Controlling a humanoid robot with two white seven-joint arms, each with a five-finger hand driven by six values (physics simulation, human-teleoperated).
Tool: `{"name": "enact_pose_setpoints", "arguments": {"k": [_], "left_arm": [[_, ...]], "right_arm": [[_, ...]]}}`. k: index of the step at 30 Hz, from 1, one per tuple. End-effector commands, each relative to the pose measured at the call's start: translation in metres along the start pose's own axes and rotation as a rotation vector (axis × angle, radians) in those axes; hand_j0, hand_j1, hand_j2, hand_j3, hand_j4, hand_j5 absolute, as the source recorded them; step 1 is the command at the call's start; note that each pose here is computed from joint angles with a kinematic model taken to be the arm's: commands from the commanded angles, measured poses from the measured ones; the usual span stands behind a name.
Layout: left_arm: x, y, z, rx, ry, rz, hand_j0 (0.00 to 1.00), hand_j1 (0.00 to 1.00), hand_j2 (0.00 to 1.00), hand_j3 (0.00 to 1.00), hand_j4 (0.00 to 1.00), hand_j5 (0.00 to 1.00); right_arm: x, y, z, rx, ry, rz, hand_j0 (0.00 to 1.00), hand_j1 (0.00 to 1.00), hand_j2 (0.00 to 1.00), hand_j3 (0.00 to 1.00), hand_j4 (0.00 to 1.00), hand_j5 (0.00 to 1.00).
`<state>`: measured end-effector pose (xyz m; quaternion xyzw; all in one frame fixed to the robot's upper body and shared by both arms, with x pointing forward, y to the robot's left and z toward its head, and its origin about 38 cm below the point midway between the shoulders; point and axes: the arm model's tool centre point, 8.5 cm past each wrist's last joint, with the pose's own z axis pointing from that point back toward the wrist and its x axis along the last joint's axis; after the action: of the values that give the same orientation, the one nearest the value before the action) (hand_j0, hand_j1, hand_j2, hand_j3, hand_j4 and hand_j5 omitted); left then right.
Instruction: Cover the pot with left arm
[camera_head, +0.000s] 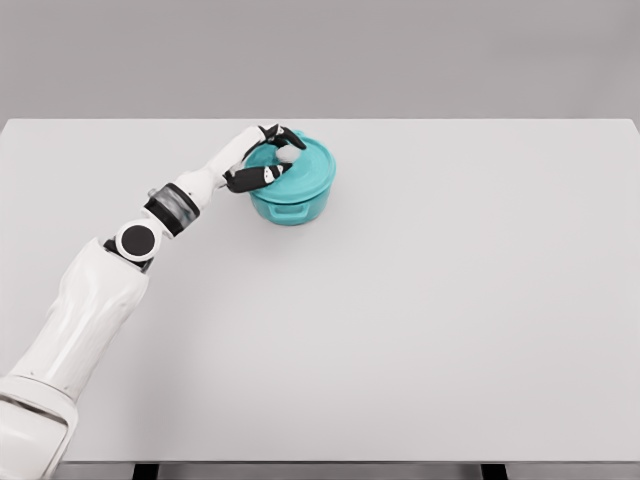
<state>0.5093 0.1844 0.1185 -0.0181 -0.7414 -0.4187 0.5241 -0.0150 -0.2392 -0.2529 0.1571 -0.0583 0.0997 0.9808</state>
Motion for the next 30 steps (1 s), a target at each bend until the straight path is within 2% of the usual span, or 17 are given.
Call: {"name": "enact_pose_setpoints", "arguments": {"k": [1, 8, 12, 18, 23, 30], "left_arm": [[-0.0007, 0.0003, 0.0003, 0.004, -0.001, 0.012, 0.52, 0.52, 0.52, 0.52, 0.52, 0.52], [-0.0019, 0.001, -0.0002, 0.005, 0.005, 0.014, 0.53, 0.53, 0.53, 0.53, 0.53, 0.53], [-0.001, 0.004, -0.0006, 0.007, 0.003, 0.008, 0.58, 0.58, 0.58, 0.58, 0.58, 0.58], [-0.0021, 0.0044, 0.0008, 0.007, 0.006, 0.007, 0.59, 0.59, 0.59, 0.59, 0.59, 0.59], [-0.0023, 0.0038, 0.0006, 0.007, 0.006, 0.008, 0.69, 0.69, 0.69, 0.69, 0.69, 0.69], [-0.0026, 0.0045, 0.001, 0.009, 0.007, 0.007, 0.69, 0.69, 0.69, 0.69, 0.69, 0.69]], "right_arm": [[0.0, 0.0, 0.0, 0.0, 0.0, 0.0, 1.0, 1.0, 1.0, 1.0, 1.0, 1.0], [0.0001, 0.0, 0.0, 0.0, -0.001, 0.001, 1.0, 1.0, 1.0, 1.0, 1.0, 1.0], [0.0001, 0.0, 0.0, 0.0, -0.001, 0.001, 1.0, 1.0, 1.0, 1.0, 1.0, 1.0], [0.0, 0.0, 0.0, 0.0, 0.0, 0.0, 1.0, 1.0, 1.0, 1.0, 1.0, 1.0], [0.0001, 0.0, 0.0, 0.0, -0.001, 0.001, 1.0, 1.0, 1.0, 1.0, 1.0, 1.0], [0.0006, -0.0001, -0.0001, 0.0, -0.003, 0.002, 1.0, 1.0, 1.0, 1.0, 1.0, 1.0]]}}
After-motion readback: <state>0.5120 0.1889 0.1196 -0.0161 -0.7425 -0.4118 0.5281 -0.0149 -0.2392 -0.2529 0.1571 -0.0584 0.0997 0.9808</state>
